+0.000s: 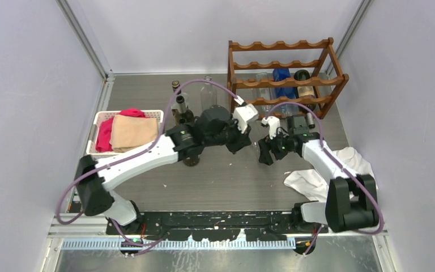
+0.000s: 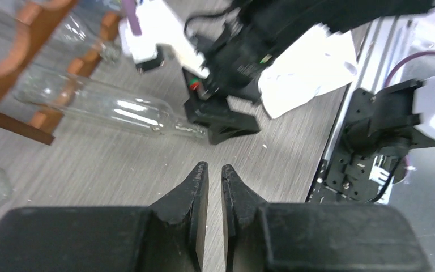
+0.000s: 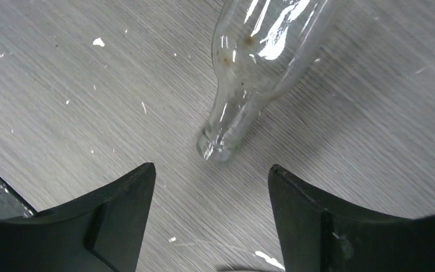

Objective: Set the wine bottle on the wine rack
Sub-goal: Place the wine bottle in the wine rack.

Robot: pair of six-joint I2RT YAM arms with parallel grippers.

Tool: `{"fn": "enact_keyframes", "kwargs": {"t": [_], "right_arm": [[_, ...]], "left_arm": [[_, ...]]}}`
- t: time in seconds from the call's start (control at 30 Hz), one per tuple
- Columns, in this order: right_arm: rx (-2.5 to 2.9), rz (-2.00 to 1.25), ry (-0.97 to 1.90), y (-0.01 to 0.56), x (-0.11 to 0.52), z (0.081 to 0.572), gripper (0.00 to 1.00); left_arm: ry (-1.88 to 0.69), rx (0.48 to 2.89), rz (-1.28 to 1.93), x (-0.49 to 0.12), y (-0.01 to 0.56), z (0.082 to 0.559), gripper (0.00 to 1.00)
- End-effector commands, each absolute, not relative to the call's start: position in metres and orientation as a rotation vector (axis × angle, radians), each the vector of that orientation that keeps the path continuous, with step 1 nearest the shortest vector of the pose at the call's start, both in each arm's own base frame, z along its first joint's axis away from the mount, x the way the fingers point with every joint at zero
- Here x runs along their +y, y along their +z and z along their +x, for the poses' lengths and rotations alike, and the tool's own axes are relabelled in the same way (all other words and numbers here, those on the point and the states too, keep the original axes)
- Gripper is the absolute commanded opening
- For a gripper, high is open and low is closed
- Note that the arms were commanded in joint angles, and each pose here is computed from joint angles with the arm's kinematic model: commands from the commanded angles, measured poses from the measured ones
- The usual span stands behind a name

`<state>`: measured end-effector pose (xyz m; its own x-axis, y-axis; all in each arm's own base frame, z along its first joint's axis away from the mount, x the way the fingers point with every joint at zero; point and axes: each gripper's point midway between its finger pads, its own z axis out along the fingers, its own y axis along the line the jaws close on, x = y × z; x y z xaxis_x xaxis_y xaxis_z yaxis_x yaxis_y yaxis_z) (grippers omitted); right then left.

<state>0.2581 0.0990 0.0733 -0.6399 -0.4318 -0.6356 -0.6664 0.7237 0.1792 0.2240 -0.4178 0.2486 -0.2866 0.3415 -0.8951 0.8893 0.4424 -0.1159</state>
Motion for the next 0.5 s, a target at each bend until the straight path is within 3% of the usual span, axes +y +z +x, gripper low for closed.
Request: {"fn": "enact_keyframes", "kwargs": {"t": [0.0,0.2,0.47], "right_arm": [[2.391,-0.664,0.485,0.076,0.114,0.291,0.75],[2.481,-0.598,0.347,0.051,0.122,0.299,0.63],[2.508,-0.472,0.285,0.044,0.124,0.319,0.39]], "left_arm": [[-0.834,1.731,1.027,-0.395,0.307,0.211,0.16],[-0.865,1.656,0.981,-0.367,0.343,0.194,0.19],[-0.886,1.637,0.928,-0.335,0.355,0.177,0.19]]}}
